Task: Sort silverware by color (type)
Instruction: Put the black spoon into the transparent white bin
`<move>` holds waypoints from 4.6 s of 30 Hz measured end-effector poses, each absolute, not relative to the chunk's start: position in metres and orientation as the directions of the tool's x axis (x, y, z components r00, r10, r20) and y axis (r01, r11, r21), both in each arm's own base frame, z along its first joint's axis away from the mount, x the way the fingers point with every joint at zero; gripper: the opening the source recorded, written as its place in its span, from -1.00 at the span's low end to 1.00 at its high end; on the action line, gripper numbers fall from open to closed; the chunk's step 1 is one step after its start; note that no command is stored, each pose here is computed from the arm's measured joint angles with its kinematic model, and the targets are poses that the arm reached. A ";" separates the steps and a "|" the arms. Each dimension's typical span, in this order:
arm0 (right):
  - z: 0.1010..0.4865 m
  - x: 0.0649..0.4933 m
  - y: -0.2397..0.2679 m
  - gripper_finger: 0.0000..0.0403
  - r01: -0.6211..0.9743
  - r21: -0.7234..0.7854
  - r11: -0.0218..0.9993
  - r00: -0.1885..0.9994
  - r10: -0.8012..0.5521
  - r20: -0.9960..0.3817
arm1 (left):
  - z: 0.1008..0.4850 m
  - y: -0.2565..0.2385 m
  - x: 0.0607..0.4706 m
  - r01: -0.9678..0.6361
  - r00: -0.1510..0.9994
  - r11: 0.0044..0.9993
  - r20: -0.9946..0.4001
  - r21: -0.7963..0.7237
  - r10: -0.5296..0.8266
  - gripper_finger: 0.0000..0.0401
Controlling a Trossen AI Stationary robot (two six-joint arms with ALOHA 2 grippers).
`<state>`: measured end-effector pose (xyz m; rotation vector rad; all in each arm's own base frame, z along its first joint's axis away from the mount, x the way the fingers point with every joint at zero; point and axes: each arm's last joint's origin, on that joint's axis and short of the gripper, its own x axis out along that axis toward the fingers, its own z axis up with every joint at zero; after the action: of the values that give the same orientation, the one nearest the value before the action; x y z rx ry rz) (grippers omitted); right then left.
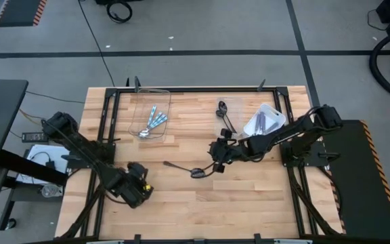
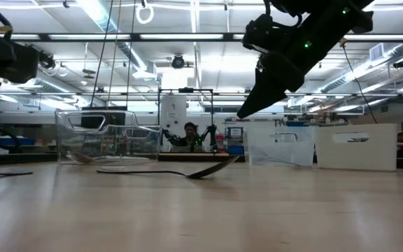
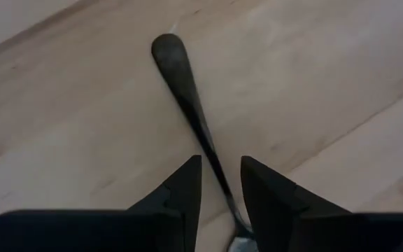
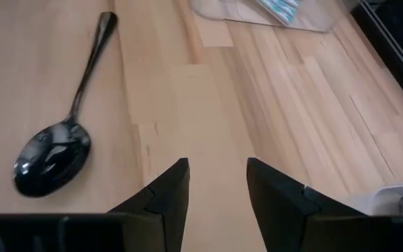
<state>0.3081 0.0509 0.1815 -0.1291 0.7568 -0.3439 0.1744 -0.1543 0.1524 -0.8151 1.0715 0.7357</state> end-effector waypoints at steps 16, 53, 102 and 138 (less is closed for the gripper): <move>0.181 0.302 0.076 -0.24 0.142 -0.267 0.953 0.697 -0.288 -0.656 | 0.137 -0.181 0.199 -0.913 0.135 0.399 -0.985 -0.080 0.110 -0.49; 0.188 0.310 0.077 -0.24 0.117 -0.290 0.950 0.764 -0.273 -0.585 | 0.190 -0.146 0.264 -0.723 0.458 0.688 -0.704 0.060 0.543 -0.96; 0.259 0.221 0.017 -0.24 0.415 -0.465 0.782 0.487 -0.622 -0.613 | 0.228 0.095 0.363 0.423 0.866 0.345 -0.486 0.838 0.119 -0.93; 0.267 0.229 0.017 -0.25 0.639 -0.258 0.725 0.542 -0.662 -0.517 | 0.186 0.164 0.433 0.322 0.947 0.032 -0.322 0.946 -0.005 -0.93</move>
<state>0.2293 0.0170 0.2667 -0.0401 0.6312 -0.7729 0.4327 0.1642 0.1864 1.5228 0.2567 -0.2555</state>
